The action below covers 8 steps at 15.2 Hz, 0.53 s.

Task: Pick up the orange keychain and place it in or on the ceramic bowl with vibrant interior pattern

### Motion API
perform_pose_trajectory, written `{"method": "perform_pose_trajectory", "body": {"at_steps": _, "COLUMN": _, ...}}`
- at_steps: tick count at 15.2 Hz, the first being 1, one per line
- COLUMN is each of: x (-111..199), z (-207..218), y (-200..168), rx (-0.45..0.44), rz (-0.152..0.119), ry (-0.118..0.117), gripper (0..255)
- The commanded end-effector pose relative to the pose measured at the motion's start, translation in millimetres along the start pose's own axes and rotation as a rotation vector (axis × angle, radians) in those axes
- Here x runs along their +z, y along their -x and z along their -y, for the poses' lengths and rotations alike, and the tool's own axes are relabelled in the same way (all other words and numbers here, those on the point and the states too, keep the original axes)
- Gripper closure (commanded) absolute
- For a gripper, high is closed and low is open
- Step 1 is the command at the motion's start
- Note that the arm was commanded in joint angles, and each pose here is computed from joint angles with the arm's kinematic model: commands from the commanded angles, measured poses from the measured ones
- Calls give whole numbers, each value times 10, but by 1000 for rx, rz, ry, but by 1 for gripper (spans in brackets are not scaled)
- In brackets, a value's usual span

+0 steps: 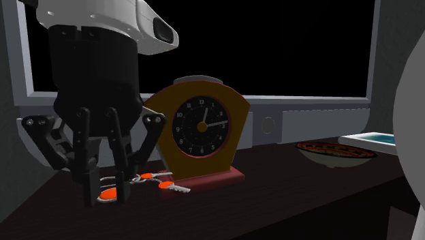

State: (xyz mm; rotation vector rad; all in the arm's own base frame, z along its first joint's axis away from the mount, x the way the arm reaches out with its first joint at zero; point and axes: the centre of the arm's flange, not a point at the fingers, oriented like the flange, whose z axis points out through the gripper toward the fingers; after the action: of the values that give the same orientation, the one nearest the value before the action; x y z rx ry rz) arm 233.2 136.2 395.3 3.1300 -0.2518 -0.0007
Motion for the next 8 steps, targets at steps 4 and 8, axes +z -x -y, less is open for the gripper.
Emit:
{"method": "perform_pose_trajectory", "body": {"at_steps": 4, "x": -268, "z": 0, "y": 10, "rx": 0, "rz": 0, "ry": 0, "gripper": 255}}
{"method": "perform_pose_trajectory", "body": {"at_steps": 8, "x": -479, "z": 0, "y": 11, "rx": 0, "rz": 0, "ry": 0, "gripper": 255}}
